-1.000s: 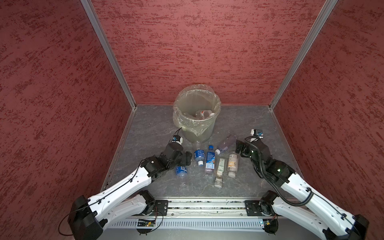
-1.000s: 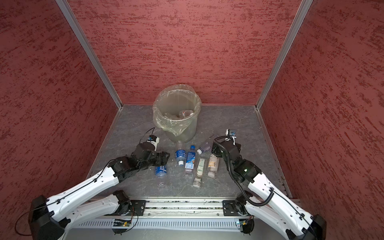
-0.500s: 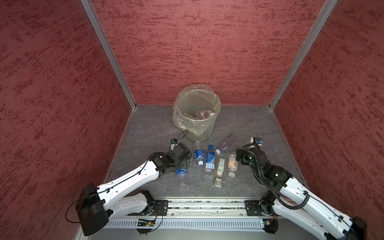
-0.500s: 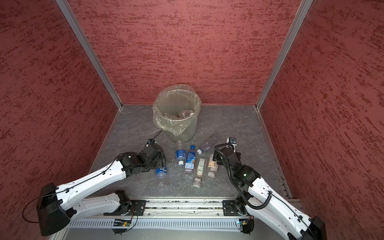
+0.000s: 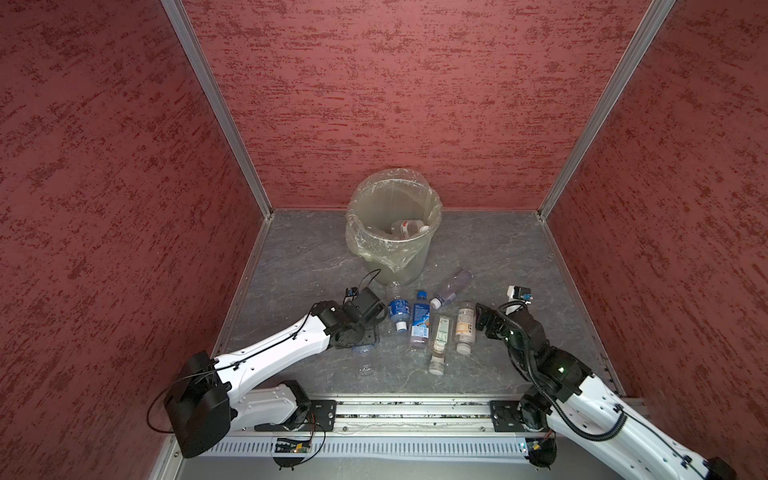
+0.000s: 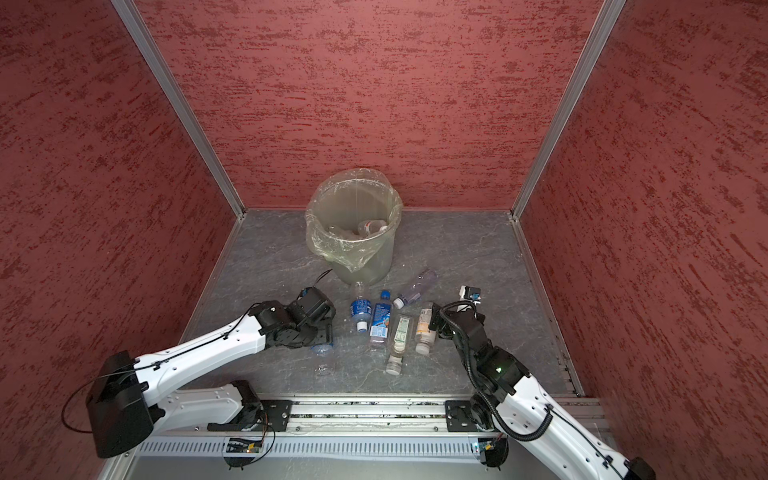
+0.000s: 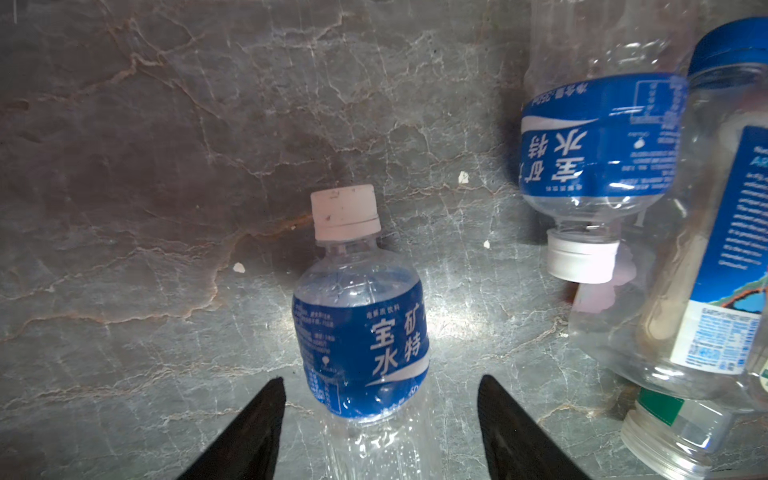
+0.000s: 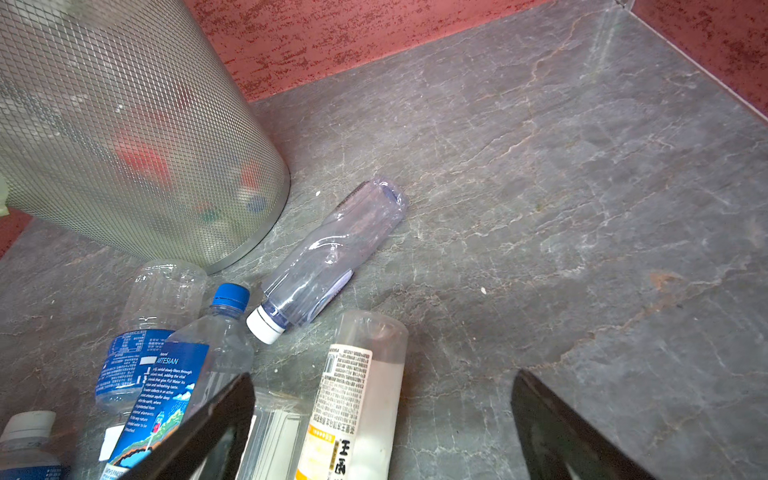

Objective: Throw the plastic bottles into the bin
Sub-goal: 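Lower the left gripper around the small blue-label water bottle and close it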

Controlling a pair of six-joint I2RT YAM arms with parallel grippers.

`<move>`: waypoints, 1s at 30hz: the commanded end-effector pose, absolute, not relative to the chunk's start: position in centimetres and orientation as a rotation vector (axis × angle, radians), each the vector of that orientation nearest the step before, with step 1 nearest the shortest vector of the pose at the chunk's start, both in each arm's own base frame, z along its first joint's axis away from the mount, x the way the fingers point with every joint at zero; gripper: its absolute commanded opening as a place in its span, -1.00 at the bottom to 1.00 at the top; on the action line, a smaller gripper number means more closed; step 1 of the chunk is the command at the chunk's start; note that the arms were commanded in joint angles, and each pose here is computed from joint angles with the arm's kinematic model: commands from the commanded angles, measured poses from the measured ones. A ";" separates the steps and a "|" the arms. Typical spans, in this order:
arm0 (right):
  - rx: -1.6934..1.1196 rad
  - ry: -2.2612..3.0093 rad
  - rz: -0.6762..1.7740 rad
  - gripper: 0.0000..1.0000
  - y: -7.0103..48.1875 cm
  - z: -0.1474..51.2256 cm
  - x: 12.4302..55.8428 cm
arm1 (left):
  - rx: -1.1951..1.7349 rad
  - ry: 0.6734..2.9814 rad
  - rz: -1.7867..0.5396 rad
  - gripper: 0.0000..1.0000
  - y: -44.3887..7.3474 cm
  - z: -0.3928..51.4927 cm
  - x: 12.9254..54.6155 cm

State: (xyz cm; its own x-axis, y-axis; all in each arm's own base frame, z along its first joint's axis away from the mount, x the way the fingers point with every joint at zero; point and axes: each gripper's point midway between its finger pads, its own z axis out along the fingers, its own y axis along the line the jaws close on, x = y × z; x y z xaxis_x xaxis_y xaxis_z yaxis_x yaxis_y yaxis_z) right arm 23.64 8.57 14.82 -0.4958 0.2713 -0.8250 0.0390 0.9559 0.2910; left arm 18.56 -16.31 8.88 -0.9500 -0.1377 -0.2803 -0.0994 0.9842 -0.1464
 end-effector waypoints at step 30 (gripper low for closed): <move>0.242 2.059 0.306 0.94 8.9 14.5 24.2 | -0.254 3.056 -0.281 0.45 -17.4 3.5 16.9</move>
State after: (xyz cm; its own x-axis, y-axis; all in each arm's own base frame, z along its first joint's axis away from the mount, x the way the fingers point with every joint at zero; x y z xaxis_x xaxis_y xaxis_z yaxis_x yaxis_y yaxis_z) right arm 23.98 8.89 14.35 -0.4945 0.2736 -0.8250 0.0360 0.9548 0.2950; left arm 16.83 -17.21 4.02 -0.9839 -0.1688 -0.0595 -0.1565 0.9726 -0.1719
